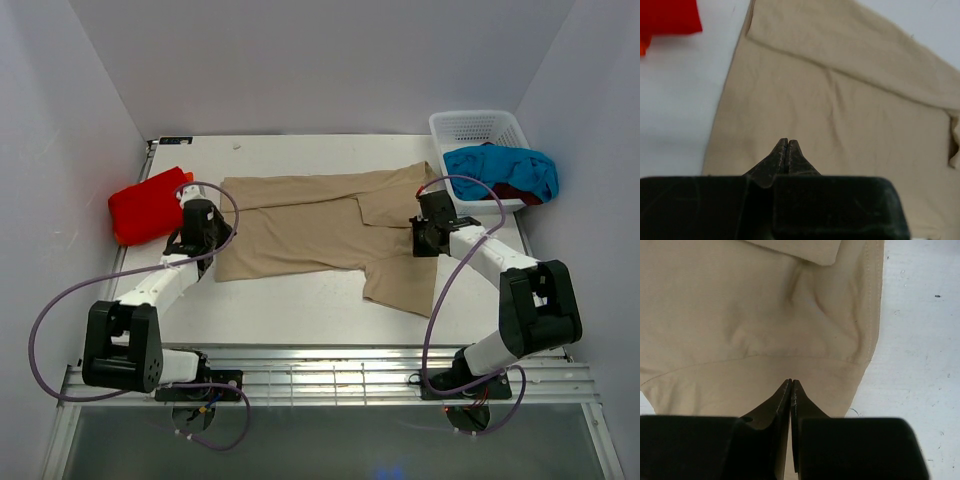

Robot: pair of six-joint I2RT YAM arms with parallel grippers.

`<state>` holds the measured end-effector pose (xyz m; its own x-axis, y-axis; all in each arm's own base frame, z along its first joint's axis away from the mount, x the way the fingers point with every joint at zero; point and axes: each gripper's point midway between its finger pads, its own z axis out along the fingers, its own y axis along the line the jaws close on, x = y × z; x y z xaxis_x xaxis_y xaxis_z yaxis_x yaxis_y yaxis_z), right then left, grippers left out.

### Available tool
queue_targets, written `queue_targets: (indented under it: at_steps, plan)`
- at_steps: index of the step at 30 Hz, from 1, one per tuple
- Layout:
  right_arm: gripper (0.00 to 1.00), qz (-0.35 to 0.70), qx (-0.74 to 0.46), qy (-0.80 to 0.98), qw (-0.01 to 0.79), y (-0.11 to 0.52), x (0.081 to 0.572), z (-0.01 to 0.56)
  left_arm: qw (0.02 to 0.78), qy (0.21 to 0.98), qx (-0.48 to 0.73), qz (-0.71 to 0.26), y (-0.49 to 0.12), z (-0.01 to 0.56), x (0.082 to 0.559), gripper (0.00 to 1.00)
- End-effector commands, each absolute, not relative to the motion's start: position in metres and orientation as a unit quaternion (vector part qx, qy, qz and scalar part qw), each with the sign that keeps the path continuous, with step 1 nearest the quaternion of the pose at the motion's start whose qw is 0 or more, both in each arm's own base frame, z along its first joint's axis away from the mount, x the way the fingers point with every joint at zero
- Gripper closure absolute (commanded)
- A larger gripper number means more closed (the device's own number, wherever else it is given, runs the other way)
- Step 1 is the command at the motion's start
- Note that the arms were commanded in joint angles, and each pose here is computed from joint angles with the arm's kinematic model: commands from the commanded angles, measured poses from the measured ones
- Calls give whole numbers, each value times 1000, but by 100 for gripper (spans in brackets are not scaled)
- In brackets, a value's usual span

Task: Fold and stack the t-shirts
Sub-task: Fold the tshirt

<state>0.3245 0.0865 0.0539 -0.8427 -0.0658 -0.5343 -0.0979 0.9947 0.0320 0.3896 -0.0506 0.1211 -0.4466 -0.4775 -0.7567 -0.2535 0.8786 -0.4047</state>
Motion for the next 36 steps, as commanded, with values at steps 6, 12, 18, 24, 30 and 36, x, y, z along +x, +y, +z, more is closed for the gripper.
queue_targets:
  at_steps: [6, 12, 18, 24, 30, 36]
  plan:
    - [92, -1, -1, 956, 293, 76, 325, 47, 470, 846, -226, -111, -47, 109, 342, 100]
    - [92, -28, 5, 972, 233, 69, 306, 14, 451, 855, -234, -101, -44, 97, 331, 100]
    - [92, -32, -2, 980, 195, 73, 280, -6, 452, 854, -237, -97, -40, 96, 322, 100]
    - [92, -45, -9, 983, 178, 79, 255, -10, 453, 853, -239, -98, -40, 97, 317, 100]
    - [92, -49, -7, 983, 179, 85, 240, -2, 447, 856, -241, -93, -39, 94, 313, 100]
    - [92, -66, -4, 978, 196, 81, 244, 12, 425, 868, -247, -72, -33, 79, 307, 100]
